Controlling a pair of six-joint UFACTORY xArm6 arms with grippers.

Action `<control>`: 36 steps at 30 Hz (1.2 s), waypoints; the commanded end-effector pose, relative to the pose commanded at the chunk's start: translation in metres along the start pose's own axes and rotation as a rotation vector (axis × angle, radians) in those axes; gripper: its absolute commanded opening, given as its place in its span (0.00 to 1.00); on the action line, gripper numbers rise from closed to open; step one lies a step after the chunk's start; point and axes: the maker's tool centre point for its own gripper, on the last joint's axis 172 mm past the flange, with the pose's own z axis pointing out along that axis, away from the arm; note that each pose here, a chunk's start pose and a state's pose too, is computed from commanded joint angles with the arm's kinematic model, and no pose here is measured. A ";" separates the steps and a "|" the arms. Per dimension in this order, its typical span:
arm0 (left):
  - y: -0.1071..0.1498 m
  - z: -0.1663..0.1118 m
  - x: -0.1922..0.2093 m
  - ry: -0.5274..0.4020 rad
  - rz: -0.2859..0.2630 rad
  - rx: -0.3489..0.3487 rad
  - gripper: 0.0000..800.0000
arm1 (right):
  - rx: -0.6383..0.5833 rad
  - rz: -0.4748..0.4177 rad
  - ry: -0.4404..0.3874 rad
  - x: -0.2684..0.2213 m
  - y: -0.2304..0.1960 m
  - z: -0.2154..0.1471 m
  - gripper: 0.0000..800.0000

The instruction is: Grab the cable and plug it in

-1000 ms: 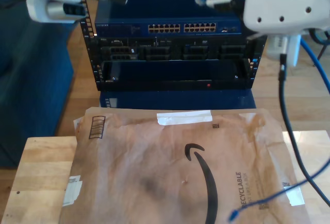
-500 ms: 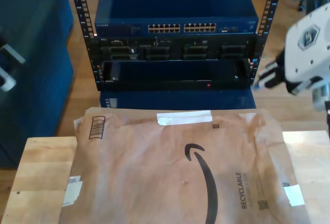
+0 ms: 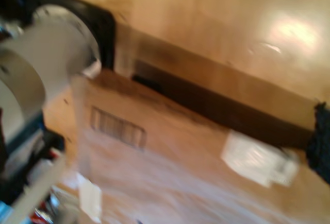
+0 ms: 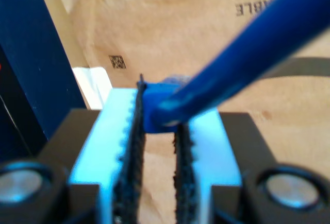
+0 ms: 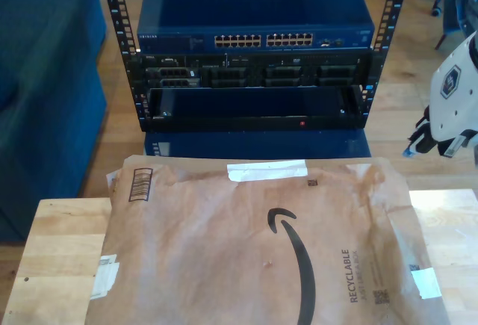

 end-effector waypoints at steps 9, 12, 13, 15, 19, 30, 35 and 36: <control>-0.095 0.106 0.030 -0.170 0.100 0.019 1.00 | -0.059 0.013 0.014 0.009 0.019 0.029 0.00; -0.122 0.140 0.041 -0.239 0.072 -0.004 1.00 | -0.064 0.011 0.018 0.011 0.021 0.032 0.00; -0.132 0.151 0.044 -0.250 0.075 0.000 1.00 | -0.069 0.014 0.018 0.012 0.024 0.034 0.00; -0.149 0.172 0.045 -0.280 0.073 -0.008 1.00 | -0.075 0.013 0.019 0.012 0.026 0.036 0.00; -0.171 0.203 0.030 -0.379 0.125 -0.063 1.00 | -0.082 0.012 0.017 0.011 0.027 0.041 0.00; -0.165 0.279 -0.010 -0.406 0.180 -0.112 1.00 | -0.098 -0.011 0.022 0.012 0.053 0.091 0.00; -0.161 0.288 0.001 -0.355 0.219 -0.175 1.00 | -0.065 0.001 0.013 0.017 0.060 0.111 0.00; -0.160 0.295 0.005 -0.336 0.216 -0.197 1.00 | -0.054 0.003 0.012 0.018 0.060 0.116 0.00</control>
